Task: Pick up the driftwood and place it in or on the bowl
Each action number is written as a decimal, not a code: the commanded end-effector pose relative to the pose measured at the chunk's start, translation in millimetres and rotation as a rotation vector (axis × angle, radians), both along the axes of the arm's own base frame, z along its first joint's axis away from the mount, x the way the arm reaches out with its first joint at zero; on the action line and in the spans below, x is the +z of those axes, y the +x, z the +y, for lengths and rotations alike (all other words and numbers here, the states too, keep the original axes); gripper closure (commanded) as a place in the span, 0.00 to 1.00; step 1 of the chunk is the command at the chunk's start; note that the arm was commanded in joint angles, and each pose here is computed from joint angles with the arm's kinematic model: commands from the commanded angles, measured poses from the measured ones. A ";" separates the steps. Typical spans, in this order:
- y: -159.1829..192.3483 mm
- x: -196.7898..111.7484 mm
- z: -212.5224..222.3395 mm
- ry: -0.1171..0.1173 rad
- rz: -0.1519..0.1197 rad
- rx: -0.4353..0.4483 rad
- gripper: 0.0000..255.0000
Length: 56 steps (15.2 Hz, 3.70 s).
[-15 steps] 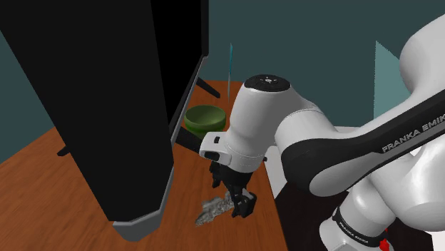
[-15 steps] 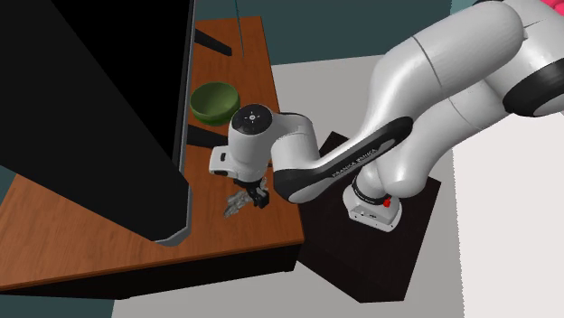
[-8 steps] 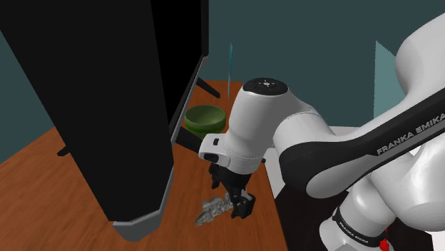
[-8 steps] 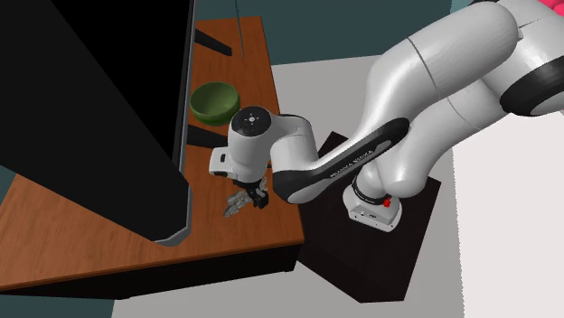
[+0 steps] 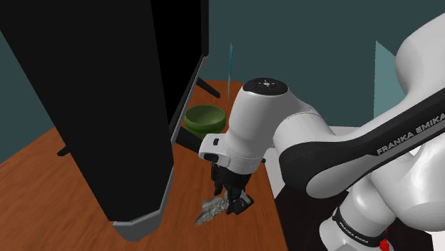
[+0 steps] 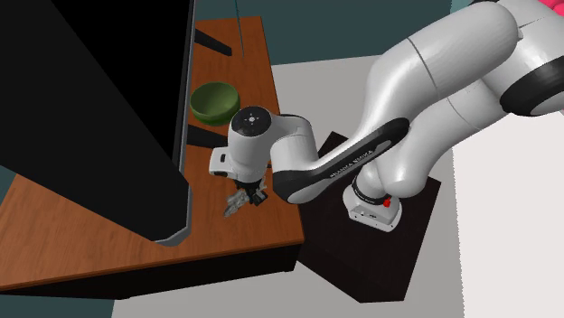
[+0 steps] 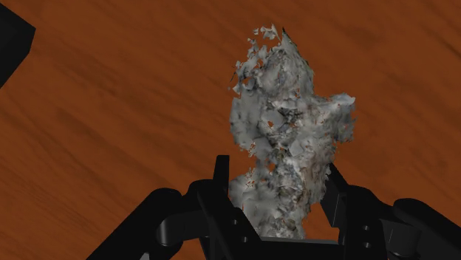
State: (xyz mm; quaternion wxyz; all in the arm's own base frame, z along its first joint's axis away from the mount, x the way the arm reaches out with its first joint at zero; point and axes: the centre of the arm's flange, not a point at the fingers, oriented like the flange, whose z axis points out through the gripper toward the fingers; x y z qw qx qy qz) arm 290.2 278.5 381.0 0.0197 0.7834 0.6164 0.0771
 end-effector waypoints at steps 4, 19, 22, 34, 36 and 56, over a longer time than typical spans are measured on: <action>0.0 5.3 0.0 0.000 0.000 0.000 1.00; 0.0 84.5 0.0 0.000 0.000 0.000 1.00; 0.0 100.3 0.0 0.000 0.000 0.000 1.00; 0.0 163.7 0.0 0.000 0.000 0.000 1.00; 0.0 170.9 0.0 0.000 0.000 0.000 1.00; 213.2 178.5 -155.5 0.000 0.000 0.000 1.00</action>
